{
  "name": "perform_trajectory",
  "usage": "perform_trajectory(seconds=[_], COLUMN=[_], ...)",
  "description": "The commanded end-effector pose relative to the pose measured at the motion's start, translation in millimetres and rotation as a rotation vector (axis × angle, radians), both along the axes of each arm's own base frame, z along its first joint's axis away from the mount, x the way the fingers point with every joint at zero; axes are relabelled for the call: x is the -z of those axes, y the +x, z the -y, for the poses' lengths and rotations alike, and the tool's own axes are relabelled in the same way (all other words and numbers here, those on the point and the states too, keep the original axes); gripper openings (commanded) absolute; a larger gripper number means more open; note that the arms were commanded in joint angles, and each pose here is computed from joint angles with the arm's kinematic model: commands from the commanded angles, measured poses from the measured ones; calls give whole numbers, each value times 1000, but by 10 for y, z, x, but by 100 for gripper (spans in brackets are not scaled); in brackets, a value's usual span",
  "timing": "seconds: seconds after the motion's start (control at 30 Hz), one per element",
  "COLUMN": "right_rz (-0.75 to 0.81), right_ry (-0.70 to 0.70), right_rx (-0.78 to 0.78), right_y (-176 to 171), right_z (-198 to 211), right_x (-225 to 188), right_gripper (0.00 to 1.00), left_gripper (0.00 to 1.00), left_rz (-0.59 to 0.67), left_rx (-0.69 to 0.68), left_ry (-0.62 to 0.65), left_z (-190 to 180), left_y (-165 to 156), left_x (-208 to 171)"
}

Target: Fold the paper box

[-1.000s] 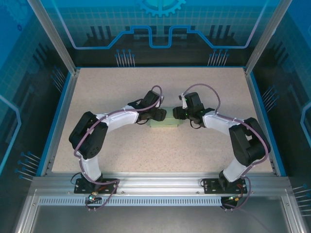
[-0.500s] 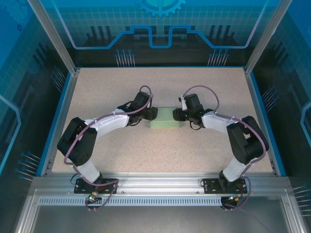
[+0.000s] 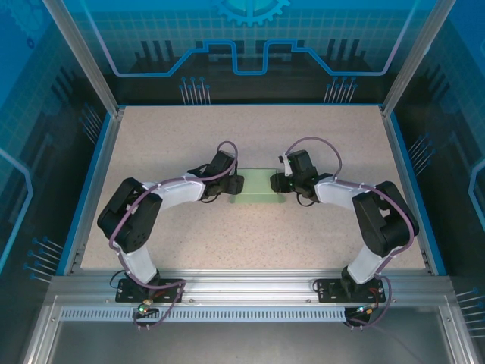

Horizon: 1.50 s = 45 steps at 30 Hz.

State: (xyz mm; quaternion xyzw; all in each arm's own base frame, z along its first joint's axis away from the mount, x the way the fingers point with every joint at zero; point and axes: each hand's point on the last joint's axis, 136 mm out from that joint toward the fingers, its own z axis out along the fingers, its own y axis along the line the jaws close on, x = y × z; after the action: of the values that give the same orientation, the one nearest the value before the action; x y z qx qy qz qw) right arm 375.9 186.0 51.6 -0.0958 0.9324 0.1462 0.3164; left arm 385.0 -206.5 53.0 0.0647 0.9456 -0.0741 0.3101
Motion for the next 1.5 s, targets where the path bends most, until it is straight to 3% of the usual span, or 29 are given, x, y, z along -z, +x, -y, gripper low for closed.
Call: perform_trajectory(seconds=[0.0,0.3,0.6,0.87,1.23,1.47], right_rz=[-67,60,126,110,60,9], right_ry=[-52,-99,-224,-204,-179,-173], right_rx=[-12,-66,-137,-156,-181,-191], right_y=[-139,-26,-473,-741,-1075,-1257], right_z=[50,-70,-184,-125,-116,-76], right_x=[217,-453,-676,-718,-656,-587], right_gripper=[50,52,59,64,69,69], left_gripper=[69,71,77,81,82,82], left_rz=[-56,121,179,143,39,-77], left_rx=[-16,-11,47,90,216,290], left_ry=[12,-94,-126,-135,-240,-272], left_z=[-70,29,73,130,577,781], left_y=[-114,56,154,414,695,691], left_x=[167,-496,-753,-649,-378,-138])
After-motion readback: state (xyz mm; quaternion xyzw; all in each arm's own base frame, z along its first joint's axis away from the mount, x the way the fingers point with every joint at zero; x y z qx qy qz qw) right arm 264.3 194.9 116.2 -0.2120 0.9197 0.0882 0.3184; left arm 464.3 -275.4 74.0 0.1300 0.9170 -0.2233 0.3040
